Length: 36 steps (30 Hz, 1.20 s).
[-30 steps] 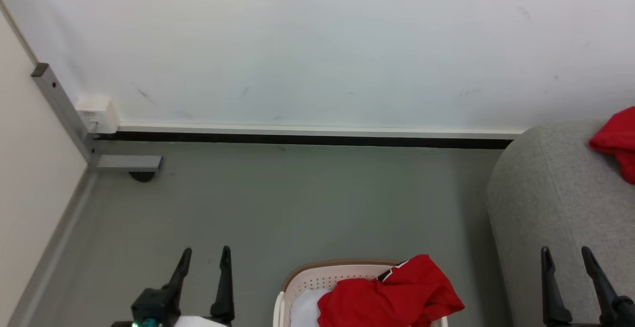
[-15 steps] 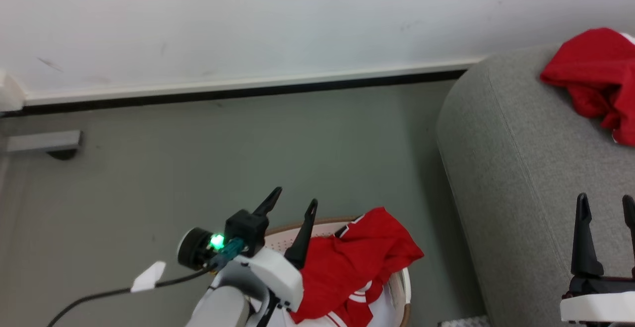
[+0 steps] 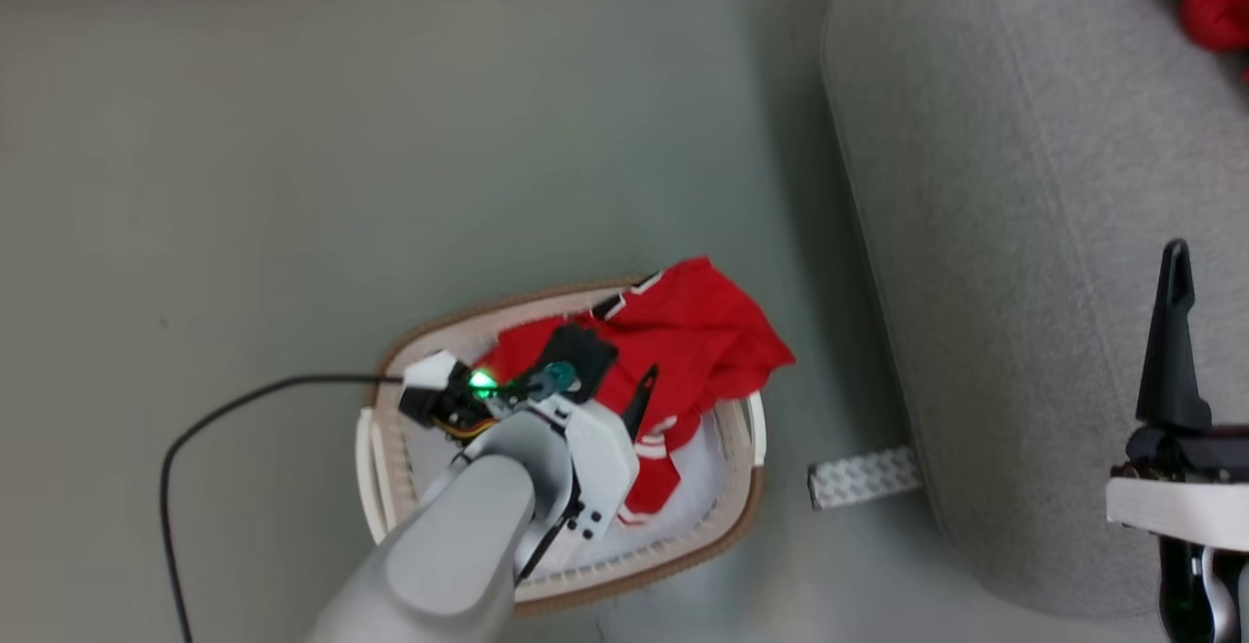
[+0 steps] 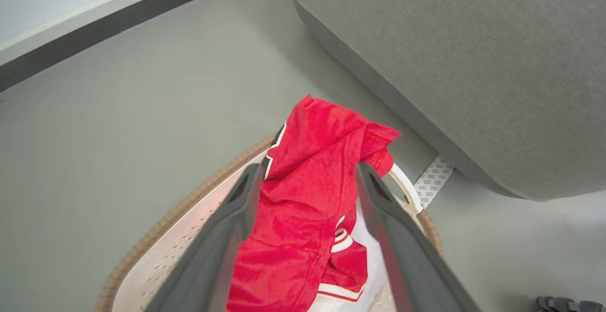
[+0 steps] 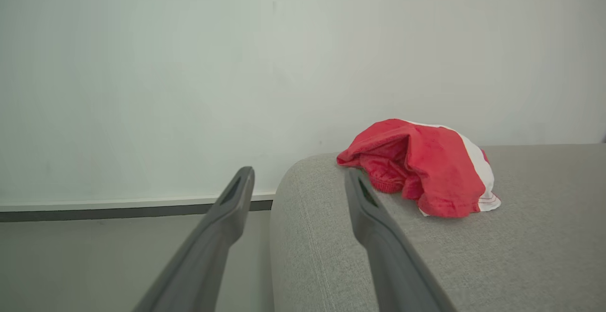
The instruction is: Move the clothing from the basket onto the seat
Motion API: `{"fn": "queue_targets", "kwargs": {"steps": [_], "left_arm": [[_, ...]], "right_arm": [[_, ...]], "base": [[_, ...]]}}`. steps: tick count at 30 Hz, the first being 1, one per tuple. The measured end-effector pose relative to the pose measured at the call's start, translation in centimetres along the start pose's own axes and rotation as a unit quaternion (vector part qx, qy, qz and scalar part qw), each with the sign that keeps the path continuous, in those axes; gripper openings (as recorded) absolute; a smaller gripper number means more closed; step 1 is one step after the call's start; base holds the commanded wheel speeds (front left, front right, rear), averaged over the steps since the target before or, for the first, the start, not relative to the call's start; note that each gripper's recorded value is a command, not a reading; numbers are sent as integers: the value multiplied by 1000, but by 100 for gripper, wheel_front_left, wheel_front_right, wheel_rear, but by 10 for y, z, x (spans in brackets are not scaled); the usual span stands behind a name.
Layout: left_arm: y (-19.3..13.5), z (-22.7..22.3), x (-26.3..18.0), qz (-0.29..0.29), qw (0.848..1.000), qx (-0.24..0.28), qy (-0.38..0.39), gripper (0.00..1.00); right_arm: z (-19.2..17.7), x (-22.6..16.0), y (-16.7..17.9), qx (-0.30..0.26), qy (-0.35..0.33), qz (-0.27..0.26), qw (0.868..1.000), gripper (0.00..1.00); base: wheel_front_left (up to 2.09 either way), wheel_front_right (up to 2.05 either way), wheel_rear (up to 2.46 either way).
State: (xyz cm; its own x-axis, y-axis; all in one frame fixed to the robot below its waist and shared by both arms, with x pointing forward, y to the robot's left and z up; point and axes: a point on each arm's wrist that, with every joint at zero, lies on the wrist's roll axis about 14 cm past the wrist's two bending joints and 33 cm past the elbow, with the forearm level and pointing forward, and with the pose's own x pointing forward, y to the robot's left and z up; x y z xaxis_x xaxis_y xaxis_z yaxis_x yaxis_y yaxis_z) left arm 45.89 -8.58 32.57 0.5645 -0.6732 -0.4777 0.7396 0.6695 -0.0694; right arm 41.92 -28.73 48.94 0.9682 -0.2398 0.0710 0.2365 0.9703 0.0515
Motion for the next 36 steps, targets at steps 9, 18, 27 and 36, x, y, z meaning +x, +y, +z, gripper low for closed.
{"fn": "queue_targets", "kwargs": {"steps": [9, 18, 27, 36], "left_arm": [[-10, -60, 45, -49, 997, -14, 64, 100], [-1, -114, 76, -48, 993, -45, 101, 100], [25, -116, 96, -15, 995, -61, 75, 100], [23, -106, 113, -39, 997, -39, 54, 100]], "right_arm": [[-38, 39, 28, -16, 16, 39, 999, 100], [-82, 58, 46, -25, 41, 64, 997, 100], [-111, 56, 46, -25, 70, 66, 995, 100], [-119, 55, 43, -24, 81, 61, 995, 100]], "base": [[0, 0, 0], [0, 0, 0], [0, 0, 0], [0, 0, 0]]}}
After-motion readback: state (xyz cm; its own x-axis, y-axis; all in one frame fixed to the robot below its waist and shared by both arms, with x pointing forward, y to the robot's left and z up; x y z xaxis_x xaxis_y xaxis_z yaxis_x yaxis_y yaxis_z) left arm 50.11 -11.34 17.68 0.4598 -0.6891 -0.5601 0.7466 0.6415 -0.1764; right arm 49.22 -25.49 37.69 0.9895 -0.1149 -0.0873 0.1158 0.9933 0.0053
